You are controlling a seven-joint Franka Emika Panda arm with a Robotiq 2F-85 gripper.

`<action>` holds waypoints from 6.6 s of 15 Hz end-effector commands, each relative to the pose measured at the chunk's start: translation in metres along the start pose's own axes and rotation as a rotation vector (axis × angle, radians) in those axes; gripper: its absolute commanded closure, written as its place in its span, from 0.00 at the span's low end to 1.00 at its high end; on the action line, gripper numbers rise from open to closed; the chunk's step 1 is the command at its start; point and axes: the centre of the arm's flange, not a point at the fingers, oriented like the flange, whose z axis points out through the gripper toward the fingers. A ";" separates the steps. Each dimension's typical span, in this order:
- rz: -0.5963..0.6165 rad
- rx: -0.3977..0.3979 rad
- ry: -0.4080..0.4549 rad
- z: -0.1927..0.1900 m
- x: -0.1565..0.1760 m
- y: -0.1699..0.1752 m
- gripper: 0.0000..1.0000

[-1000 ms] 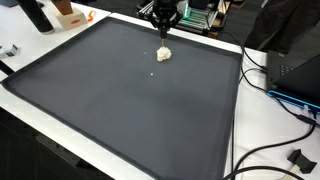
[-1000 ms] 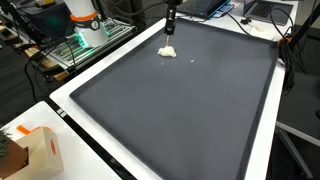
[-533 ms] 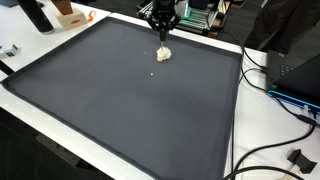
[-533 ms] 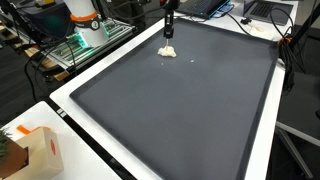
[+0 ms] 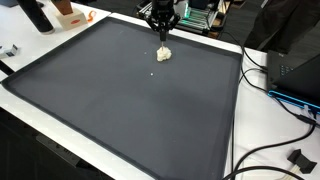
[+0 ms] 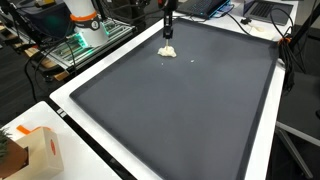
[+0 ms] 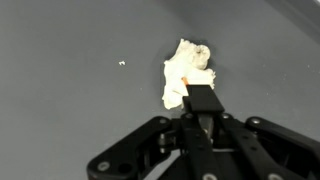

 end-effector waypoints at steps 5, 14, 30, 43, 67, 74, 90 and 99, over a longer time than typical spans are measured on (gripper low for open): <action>-0.003 0.040 -0.004 0.014 -0.009 0.007 0.97; 0.004 0.053 -0.011 0.027 -0.007 0.010 0.97; 0.029 0.052 -0.023 0.029 -0.008 0.014 0.97; 0.030 0.016 -0.012 -0.033 -0.017 0.005 0.97; 0.110 -0.034 -0.004 -0.129 -0.011 -0.012 0.97; 0.101 0.008 0.027 -0.119 -0.010 0.002 0.97; -0.085 0.502 0.272 -0.014 -0.007 0.068 0.97; -0.012 0.667 0.238 0.017 -0.006 0.076 0.97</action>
